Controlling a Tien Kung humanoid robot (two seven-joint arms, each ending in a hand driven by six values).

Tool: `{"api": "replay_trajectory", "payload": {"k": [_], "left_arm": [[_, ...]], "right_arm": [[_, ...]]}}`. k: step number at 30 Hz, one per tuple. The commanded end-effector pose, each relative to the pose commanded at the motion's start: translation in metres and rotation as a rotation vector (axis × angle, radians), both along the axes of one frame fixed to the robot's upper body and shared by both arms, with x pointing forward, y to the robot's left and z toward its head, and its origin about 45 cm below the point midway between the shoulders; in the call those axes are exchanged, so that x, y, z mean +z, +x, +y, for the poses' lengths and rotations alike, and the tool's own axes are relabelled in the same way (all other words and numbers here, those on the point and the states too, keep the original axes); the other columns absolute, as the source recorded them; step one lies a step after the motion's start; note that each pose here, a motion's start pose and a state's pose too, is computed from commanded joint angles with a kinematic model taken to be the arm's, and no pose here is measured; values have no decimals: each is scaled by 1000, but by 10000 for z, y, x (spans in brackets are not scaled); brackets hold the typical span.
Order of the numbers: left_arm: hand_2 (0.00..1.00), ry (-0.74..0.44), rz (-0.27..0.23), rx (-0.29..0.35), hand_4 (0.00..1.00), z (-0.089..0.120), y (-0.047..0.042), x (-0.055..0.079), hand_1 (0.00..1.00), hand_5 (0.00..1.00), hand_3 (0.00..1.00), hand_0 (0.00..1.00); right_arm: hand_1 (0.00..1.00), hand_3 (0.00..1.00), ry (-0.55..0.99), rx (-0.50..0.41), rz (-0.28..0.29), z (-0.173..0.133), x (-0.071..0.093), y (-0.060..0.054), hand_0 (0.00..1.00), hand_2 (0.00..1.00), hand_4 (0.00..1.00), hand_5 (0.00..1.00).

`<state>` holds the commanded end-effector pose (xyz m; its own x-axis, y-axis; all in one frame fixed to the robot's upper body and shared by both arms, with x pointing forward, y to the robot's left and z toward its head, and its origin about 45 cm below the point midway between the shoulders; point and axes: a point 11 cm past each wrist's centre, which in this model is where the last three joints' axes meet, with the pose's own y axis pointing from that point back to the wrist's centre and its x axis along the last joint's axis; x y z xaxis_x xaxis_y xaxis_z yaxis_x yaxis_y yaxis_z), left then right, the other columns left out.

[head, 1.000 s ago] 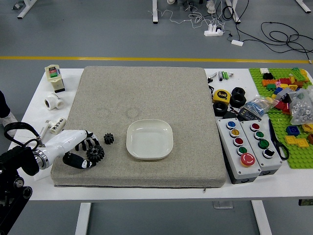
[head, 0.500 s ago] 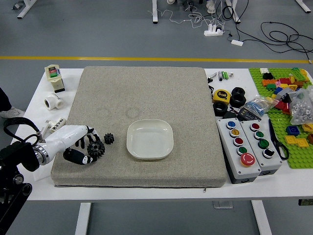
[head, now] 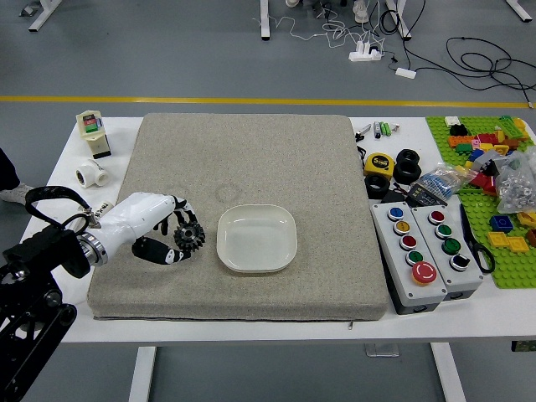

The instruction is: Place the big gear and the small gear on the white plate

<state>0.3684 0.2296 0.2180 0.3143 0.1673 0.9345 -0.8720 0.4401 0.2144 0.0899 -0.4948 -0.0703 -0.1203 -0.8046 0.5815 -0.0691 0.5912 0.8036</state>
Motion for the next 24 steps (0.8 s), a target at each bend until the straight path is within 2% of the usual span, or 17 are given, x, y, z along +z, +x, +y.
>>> {"api": "replay_trajectory", "payload": {"k": [10,11,16,17,22,23,24], "left_arm": [[441,-14,-101,-92,888,-672,200,33,341,175,585,283],[578,-7,-97,-97,998,-710,218,15,531,311,698,363],[578,31,-59,-112,998,-789,276,-81,531,311,698,363],[922,42,-47,-116,998,-798,286,-110,757,396,877,624],[922,41,-53,-134,998,-822,302,-131,757,396,877,624],[998,38,-57,-136,998,-823,302,-127,844,437,951,722],[998,29,-68,-133,998,-814,303,-104,844,437,951,722]], "right_arm": [[670,563,0,5,1,4,1,12,657,749,756,615],[671,563,0,6,0,3,2,16,657,749,758,615],[671,563,0,4,-3,1,6,28,657,749,758,615],[671,563,0,3,-5,-2,8,34,657,749,758,615],[671,563,-1,3,-12,-12,19,61,657,749,758,615],[671,562,-1,4,-12,-13,20,63,657,750,758,615],[671,562,-2,4,-13,-15,22,67,657,750,758,615]]}}
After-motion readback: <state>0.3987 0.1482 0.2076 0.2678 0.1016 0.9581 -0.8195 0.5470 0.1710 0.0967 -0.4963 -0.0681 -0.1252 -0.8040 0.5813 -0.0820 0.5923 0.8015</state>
